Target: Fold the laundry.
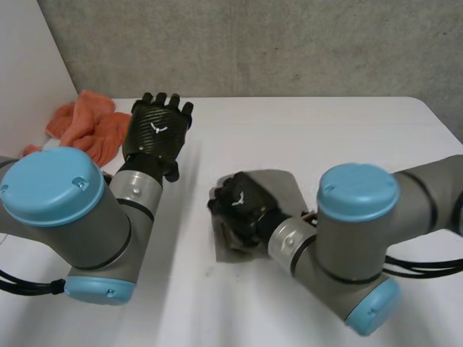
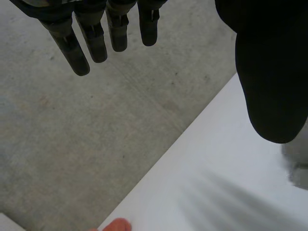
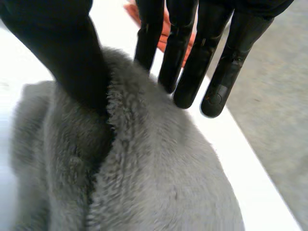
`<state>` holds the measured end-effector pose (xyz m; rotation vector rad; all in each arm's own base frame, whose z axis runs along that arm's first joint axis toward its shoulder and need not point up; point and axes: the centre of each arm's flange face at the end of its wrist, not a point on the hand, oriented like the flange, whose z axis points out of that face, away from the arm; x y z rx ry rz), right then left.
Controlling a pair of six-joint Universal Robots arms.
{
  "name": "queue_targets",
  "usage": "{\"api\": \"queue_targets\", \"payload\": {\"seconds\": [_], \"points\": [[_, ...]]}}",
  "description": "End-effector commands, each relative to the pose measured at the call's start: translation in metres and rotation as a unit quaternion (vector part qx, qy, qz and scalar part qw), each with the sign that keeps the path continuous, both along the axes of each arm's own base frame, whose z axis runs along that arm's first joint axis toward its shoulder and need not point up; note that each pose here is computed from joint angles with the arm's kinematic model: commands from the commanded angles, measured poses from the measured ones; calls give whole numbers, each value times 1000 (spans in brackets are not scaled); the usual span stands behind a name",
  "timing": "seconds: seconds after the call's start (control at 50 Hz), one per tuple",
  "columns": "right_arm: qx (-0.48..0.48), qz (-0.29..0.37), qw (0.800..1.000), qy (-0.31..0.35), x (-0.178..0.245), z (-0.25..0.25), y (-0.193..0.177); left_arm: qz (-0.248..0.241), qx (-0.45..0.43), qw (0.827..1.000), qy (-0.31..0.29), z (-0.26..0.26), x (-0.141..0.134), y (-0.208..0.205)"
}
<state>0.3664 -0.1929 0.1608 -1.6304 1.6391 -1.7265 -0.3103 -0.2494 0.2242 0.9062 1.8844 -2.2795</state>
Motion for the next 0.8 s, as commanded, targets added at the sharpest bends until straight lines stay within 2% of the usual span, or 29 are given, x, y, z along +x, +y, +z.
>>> {"api": "queue_targets", "payload": {"seconds": [0.02, 0.08, 0.1, 0.18, 0.28, 0.38, 0.5, 0.62, 0.76, 0.8], "points": [[47, -62, 996, -49, -11, 14, -15, -4, 0, 1000, 15, 4, -6, -2], [76, -129, 984, -98, -33, 30, -43, -15, 11, 999, 36, 9, -12, -2], [98, -164, 973, -131, -47, 40, -58, -19, 17, 999, 40, 9, -14, -1], [165, -210, 948, -172, -68, 46, -74, -56, 66, 994, 61, 3, -35, 9], [226, -216, 936, -163, -73, 39, -75, -124, 161, 977, 57, -23, -62, 24], [260, -220, 929, -142, -72, 17, -81, -143, 212, 965, 60, -46, -73, 21], [278, -224, 926, -124, -70, -6, -88, -124, 255, 958, 31, -71, -72, 19], [284, -219, 927, -111, -64, -19, -90, -74, 284, 955, -36, -92, -56, 19], [241, -204, 946, -69, -63, -23, -92, -16, 247, 962, -114, -92, -40, 15], [229, -200, 951, -58, -63, -24, -92, -17, 244, 962, -121, -92, -40, 18]]}}
